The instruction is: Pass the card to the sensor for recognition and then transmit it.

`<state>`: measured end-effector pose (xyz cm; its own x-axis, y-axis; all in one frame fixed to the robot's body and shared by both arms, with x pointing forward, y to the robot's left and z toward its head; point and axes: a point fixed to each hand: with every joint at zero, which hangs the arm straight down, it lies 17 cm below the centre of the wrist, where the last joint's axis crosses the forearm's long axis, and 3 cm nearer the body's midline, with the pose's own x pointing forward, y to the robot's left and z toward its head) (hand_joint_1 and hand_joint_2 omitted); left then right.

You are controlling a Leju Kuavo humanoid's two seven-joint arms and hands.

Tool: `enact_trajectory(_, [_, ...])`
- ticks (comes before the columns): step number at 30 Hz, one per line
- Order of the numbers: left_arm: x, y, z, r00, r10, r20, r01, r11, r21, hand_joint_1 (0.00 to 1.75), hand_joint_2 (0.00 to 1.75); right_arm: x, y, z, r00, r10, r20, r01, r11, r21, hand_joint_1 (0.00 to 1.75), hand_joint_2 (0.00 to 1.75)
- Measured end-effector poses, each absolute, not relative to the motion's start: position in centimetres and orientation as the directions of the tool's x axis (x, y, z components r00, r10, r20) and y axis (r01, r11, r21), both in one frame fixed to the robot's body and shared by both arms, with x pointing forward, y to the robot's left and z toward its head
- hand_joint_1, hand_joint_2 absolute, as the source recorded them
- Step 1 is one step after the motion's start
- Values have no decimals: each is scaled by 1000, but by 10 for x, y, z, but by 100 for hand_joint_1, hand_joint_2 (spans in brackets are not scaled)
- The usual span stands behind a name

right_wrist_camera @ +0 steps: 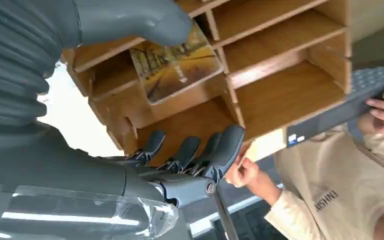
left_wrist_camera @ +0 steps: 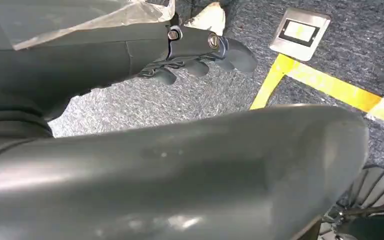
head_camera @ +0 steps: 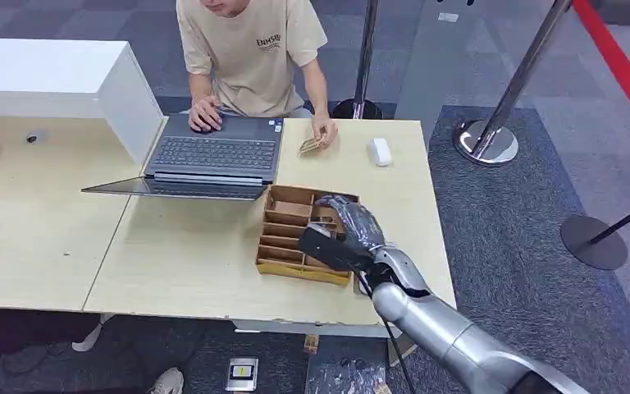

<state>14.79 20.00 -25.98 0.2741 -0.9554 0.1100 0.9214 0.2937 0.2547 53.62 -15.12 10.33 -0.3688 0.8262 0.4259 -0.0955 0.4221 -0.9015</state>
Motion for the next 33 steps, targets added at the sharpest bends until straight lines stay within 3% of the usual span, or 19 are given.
enact_trajectory(7, [148,200,-260,274,-955,110,921,294,255,0,0,536,-155,93,-352,835,424,-112,412,-904,54,175])
enact_trajectory(16, [149,200,-259,273,-955,111,921,293,256,0,0,537,-156,89,-347,841,416,-119,400,-909,66,175])
enact_trajectory(17, [149,200,-259,273,-955,111,921,293,256,0,0,537,-156,89,-347,841,416,-119,400,-909,75,175])
enact_trajectory(18, [149,200,-259,273,-955,111,921,293,256,0,0,537,-156,89,-346,841,416,-120,400,-909,133,175])
enact_trajectory(19, [149,200,-259,273,-955,111,921,293,256,0,0,538,-156,89,-346,841,416,-120,400,-909,138,175])
enact_trajectory(21, [150,200,-259,273,-955,111,921,293,257,0,0,539,-156,89,-346,843,412,-119,396,-911,175,175])
enact_trajectory(33, [152,199,-259,271,-956,114,921,292,260,0,0,540,-155,90,-357,852,382,-114,367,-923,175,175])
